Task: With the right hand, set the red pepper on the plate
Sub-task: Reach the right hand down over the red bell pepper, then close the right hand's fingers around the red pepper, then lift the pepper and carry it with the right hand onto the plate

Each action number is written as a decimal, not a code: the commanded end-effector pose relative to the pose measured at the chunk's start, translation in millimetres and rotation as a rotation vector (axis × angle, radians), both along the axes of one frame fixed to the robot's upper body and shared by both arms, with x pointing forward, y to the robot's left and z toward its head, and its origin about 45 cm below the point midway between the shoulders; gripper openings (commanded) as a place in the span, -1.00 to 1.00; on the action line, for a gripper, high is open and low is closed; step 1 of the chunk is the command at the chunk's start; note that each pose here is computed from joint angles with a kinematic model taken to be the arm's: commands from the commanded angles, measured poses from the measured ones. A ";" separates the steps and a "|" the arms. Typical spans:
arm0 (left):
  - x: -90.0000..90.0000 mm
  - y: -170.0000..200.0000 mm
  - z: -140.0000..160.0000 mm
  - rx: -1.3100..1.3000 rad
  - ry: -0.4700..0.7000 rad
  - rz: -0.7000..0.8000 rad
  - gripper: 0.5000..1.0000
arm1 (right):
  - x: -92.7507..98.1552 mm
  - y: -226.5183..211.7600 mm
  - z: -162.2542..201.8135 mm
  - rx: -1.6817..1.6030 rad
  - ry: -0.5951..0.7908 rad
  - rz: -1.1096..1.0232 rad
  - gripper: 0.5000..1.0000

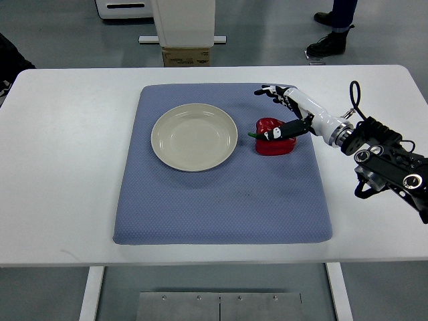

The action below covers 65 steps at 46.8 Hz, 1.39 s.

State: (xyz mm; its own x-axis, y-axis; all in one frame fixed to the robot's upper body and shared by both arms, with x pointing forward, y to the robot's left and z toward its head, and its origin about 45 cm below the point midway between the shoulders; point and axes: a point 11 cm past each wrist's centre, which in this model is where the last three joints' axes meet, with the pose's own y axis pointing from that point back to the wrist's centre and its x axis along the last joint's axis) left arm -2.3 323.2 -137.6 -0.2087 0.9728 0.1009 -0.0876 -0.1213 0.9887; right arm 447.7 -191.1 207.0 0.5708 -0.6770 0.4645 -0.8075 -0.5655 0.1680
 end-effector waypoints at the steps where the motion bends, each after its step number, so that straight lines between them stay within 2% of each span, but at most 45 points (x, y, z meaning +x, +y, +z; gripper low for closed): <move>1: 0.0 0.1 0.0 0.000 0.000 0.000 1.00 | -0.9 0.3 -3.8 -0.039 0.000 0.016 0.96; 15: 0.0 0.1 0.0 0.000 0.000 0.000 1.00 | 1.6 -6.0 -13.2 -0.121 0.003 0.021 0.94; 29: 0.0 0.1 0.0 0.000 0.000 -0.001 1.00 | -5.6 -7.1 -28.2 -0.184 0.025 0.052 0.76; 34: -0.1 0.1 0.0 0.000 0.000 -0.001 1.00 | -6.5 -6.5 -29.7 -0.186 0.028 0.055 0.62; 38: 0.0 0.1 0.0 0.000 0.000 0.000 1.00 | -7.7 -6.7 -31.7 -0.193 0.032 0.059 0.40; 40: 0.0 0.1 0.0 0.000 0.000 -0.001 1.00 | -7.7 -6.5 -31.8 -0.195 0.031 0.061 0.20; 44: 0.0 0.1 0.0 0.000 0.000 0.000 1.00 | -7.7 -5.7 -31.5 -0.193 0.031 0.061 -0.36; 46: -0.1 0.1 0.0 0.000 0.000 -0.003 1.00 | -7.9 -4.2 -31.9 -0.191 0.033 0.062 -0.72; 47: -0.1 0.1 0.0 0.000 0.000 -0.001 1.00 | -8.3 -1.8 -32.2 -0.189 0.033 0.066 -0.97; 57: -0.1 -0.1 0.0 -0.001 0.000 -0.001 1.00 | -4.6 -0.4 -31.0 -0.202 0.046 0.035 -1.00; 65: 0.0 0.1 0.0 0.000 0.000 0.000 1.00 | 4.3 5.3 -16.7 -0.195 0.018 0.020 -1.00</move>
